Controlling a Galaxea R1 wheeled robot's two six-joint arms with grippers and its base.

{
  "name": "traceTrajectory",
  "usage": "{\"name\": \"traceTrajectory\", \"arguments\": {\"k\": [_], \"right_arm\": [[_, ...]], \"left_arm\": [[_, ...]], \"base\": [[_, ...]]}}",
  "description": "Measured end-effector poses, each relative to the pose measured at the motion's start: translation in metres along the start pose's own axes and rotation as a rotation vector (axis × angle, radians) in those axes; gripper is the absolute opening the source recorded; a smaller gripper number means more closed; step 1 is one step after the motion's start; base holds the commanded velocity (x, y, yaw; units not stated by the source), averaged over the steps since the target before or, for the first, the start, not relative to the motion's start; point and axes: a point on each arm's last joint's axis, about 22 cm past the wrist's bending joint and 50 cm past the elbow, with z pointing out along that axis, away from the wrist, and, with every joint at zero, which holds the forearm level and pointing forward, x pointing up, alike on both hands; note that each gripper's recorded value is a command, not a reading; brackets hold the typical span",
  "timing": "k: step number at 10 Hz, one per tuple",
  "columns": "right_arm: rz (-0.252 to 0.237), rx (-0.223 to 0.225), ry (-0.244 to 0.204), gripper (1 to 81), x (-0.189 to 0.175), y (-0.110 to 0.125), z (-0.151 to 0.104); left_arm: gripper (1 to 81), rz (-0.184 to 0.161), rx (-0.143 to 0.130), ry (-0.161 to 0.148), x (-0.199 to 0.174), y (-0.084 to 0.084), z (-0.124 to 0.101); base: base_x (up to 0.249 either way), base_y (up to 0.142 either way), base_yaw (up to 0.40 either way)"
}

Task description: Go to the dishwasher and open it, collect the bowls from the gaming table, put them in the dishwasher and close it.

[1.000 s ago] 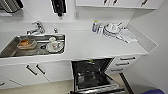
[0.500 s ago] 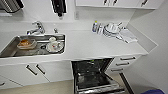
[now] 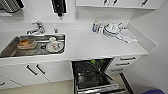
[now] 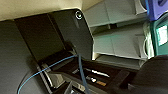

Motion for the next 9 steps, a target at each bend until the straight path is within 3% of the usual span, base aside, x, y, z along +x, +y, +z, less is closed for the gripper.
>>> {"name": "traceTrajectory", "arguments": {"k": [2,3,6,9], "right_arm": [[-0.004,-0.037,0.009,1.0,0.022,0.012,-0.02],[0.005,-0.044,-0.01,1.0,0.016,0.014,-0.02],[0.008,-0.041,-0.021,1.0,0.013,0.012,-0.018],[-0.04,-0.013,0.002,1.0,0.06,-0.009,-0.008]], "left_arm": [[81.1,-0.024,0.004,0.005,-0.014,-0.022,0.008],[81.1,-0.051,0.006,0.01,-0.021,-0.036,0.008],[81.1,-0.149,0.035,0.024,-0.059,-0.105,-0.001],[81.1,-0.215,0.068,0.047,-0.094,-0.158,-0.015]], "base": [[0.0,0.0,0.0],[0.0,0.0,0.0],[0.0,0.0,0.0],[0.0,0.0,0.0]]}}
